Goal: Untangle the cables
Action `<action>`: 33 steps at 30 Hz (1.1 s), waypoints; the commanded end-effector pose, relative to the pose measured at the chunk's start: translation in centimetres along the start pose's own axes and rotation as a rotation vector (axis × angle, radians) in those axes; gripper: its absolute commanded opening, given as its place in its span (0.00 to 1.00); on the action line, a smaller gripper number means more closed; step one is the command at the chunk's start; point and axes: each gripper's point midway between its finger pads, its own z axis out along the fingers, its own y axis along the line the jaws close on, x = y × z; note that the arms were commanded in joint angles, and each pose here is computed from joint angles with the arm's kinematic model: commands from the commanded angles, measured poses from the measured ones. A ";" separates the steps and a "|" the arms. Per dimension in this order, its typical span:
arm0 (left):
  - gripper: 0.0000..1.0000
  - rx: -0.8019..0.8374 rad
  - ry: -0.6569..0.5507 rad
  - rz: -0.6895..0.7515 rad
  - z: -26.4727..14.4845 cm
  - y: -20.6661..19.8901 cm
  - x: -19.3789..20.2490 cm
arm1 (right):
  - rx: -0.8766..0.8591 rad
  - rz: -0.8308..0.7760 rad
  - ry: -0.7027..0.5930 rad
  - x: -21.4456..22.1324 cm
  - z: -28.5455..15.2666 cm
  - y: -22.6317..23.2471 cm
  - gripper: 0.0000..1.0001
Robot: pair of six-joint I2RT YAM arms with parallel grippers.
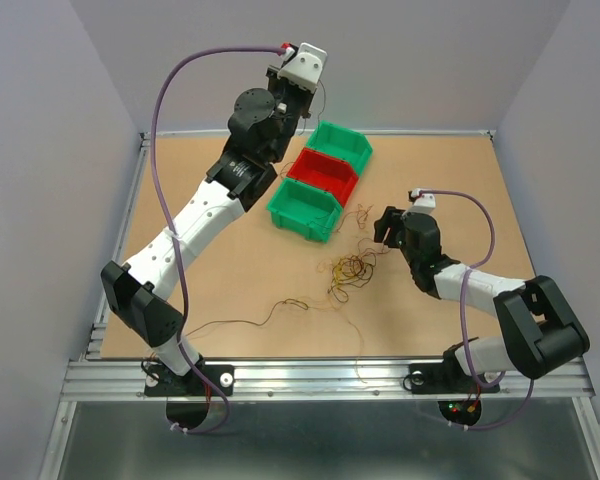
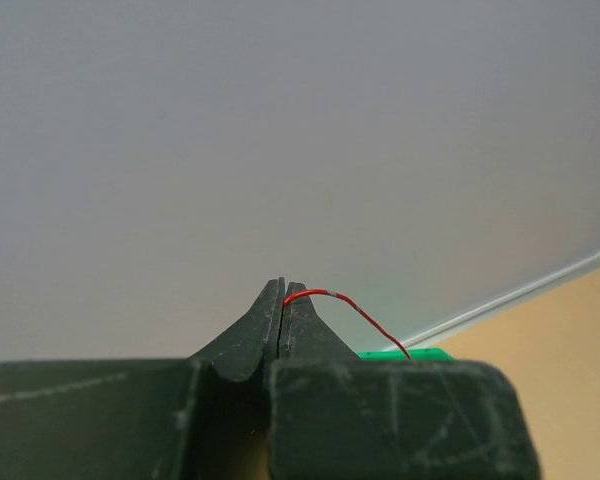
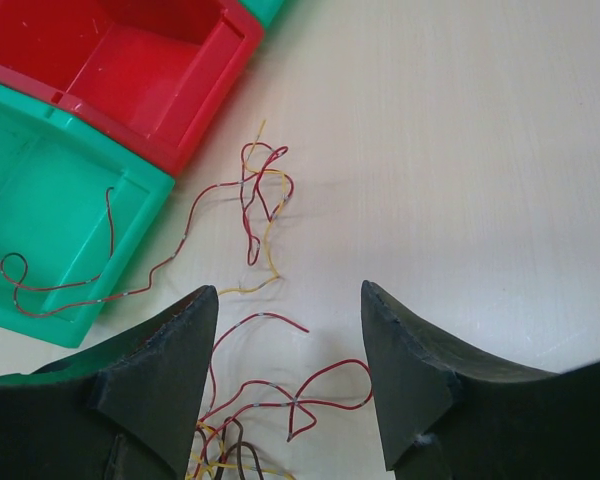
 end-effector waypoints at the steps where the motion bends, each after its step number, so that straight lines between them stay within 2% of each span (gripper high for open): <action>1: 0.00 -0.064 -0.109 -0.005 -0.4 2.1 -4.4 | -0.029 0.007 -0.032 -0.7 -0.1 0.5 0.65; 17: 0.00 -0.094 -0.160 -0.011 -0.6 3.6 -7.8 | -0.051 0.009 -0.050 -1.1 -0.5 0.8 0.66; 33: 0.00 -0.098 -0.113 0.031 0.5 2.7 -5.0 | -0.080 0.013 -0.058 -1.3 -1.1 1.2 0.66</action>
